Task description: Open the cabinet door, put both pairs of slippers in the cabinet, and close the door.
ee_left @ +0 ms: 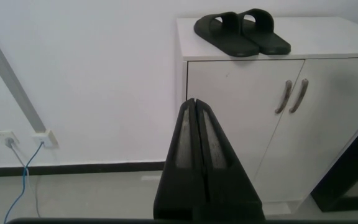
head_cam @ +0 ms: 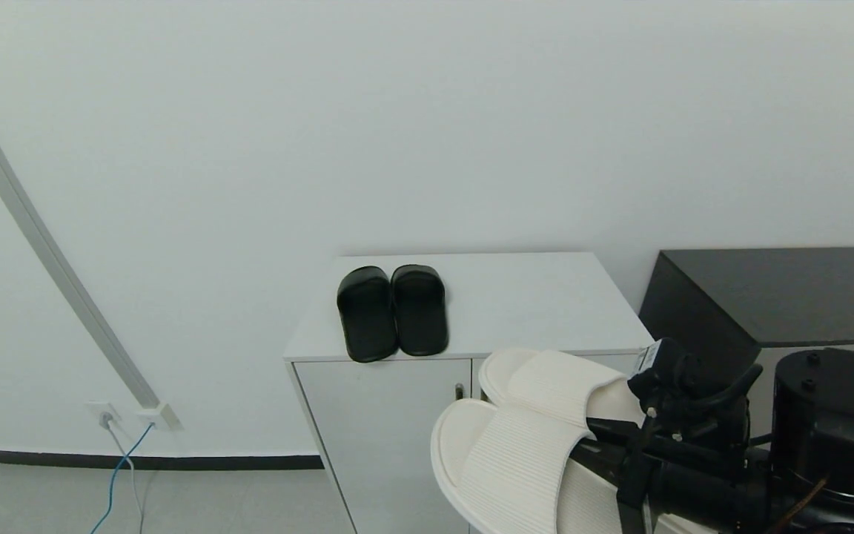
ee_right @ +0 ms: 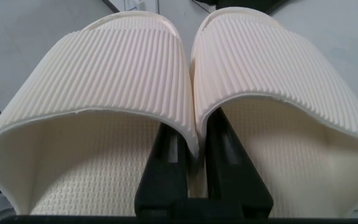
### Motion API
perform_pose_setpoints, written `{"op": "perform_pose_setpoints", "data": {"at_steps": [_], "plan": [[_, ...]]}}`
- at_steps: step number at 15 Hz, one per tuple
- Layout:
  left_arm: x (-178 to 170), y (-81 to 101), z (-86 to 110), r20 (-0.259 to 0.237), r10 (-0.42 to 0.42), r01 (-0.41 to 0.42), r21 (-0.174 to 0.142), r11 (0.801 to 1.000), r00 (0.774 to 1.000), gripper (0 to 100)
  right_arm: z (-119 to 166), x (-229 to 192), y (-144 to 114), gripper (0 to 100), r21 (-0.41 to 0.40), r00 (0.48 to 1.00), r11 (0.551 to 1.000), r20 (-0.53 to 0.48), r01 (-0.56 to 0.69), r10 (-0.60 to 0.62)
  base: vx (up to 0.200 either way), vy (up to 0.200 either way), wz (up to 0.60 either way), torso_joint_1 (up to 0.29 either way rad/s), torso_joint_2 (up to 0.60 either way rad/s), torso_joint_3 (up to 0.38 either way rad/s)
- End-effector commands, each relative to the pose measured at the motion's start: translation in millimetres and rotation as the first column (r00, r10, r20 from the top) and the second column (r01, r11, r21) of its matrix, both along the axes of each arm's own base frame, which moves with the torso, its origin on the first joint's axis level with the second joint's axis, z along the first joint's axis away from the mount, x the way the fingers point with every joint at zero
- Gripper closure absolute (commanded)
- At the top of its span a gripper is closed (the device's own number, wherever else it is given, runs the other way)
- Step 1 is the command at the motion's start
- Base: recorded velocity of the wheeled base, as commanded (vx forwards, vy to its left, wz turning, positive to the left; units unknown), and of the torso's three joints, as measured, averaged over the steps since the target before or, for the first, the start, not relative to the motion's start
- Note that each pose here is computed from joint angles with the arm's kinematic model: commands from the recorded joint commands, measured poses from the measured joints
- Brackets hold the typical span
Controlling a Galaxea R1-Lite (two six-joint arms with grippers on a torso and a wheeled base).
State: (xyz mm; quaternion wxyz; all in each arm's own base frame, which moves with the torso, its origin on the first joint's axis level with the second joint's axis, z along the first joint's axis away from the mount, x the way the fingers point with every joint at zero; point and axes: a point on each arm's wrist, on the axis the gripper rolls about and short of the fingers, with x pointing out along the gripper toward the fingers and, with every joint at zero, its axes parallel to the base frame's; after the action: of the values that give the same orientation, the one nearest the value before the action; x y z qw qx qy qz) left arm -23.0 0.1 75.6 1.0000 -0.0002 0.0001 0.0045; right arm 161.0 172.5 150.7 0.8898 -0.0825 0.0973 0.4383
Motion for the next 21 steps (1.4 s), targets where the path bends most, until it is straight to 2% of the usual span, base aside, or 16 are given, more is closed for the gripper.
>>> {"op": "perform_pose_setpoints", "data": {"at_steps": [1, 4, 11, 21], "plan": [[0.1, 0.0, -0.2, -0.003, 0.000, 0.000, -0.001, 1.000, 1.000, 0, -0.6, -0.1, 0.0, 100, -0.002, 1.000, 1.000, -0.002, -0.001, 0.001, 0.000, 0.000, 0.00, 0.000, 0.00, 0.000], [0.1, 0.0, 0.0, -0.001, 0.000, 0.000, 0.000, 1.000, 1.000, 0, -0.3, -0.6, -0.5, 100, -0.001, 1.000, 1.000, 0.000, 0.001, -0.001, 0.000, 0.000, 0.00, -0.014, 0.03, 0.024], [0.1, 0.0, 0.0, -0.001, 0.000, 0.000, 0.000, 1.000, 1.000, 0, -2.3, -1.4, -0.8, 100, -0.008, 1.000, 1.000, -0.006, -0.003, 0.003, 0.000, 0.000, 0.00, -0.153, 0.36, 0.196], [0.1, 0.0, 0.0, -0.001, 0.000, 0.000, 0.000, 1.000, 1.000, 0, -4.1, -2.1, -1.1, 100, -0.022, 1.000, 1.000, 0.000, -0.006, 0.006, 0.000, 0.000, 0.00, -0.215, 0.53, 0.305]]}}
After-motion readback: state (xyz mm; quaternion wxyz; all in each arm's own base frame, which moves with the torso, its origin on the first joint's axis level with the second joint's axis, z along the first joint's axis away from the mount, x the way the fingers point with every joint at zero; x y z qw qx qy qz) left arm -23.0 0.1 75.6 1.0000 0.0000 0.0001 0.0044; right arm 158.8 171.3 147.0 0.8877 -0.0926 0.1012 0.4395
